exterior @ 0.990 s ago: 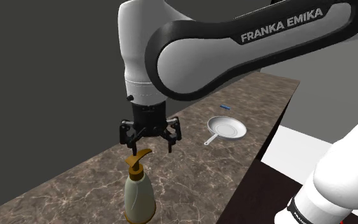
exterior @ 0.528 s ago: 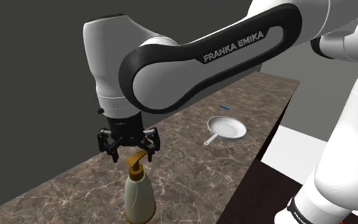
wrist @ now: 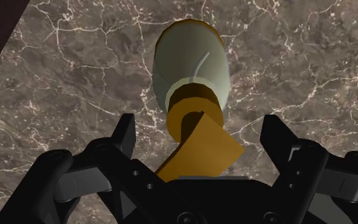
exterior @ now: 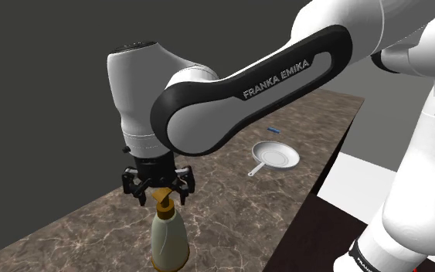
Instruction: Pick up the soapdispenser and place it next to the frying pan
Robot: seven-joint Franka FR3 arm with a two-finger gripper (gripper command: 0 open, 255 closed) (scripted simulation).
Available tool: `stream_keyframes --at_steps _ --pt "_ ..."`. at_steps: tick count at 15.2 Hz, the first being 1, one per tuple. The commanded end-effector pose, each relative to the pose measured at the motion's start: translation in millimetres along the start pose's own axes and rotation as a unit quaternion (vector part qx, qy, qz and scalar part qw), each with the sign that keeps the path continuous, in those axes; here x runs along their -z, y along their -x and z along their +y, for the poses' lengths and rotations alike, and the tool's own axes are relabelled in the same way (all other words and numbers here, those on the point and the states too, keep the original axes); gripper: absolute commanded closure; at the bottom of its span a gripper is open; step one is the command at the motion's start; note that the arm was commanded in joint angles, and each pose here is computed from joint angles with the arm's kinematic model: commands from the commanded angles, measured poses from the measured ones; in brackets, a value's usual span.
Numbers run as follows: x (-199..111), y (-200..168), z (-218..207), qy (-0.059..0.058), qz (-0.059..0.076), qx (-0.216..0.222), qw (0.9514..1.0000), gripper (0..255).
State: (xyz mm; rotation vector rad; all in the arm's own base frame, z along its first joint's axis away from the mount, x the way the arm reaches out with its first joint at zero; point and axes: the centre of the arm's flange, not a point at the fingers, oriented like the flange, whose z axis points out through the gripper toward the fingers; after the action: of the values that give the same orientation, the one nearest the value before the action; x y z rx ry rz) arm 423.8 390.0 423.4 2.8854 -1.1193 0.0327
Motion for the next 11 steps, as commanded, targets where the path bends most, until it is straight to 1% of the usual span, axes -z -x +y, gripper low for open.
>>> stream_keyframes --at_steps 1,4,5,11 --pt "-0.4 0.1 -0.2 0.000 0.000 0.000 1.0000 0" --pt "-0.3 0.1 -0.2 0.000 0.000 0.000 1.0000 0" --pt "-0.3 0.1 -0.2 0.000 0.000 0.000 1.0000 255" --pt "-0.3 0.2 -0.4 0.000 0.000 0.000 1.0000 255"
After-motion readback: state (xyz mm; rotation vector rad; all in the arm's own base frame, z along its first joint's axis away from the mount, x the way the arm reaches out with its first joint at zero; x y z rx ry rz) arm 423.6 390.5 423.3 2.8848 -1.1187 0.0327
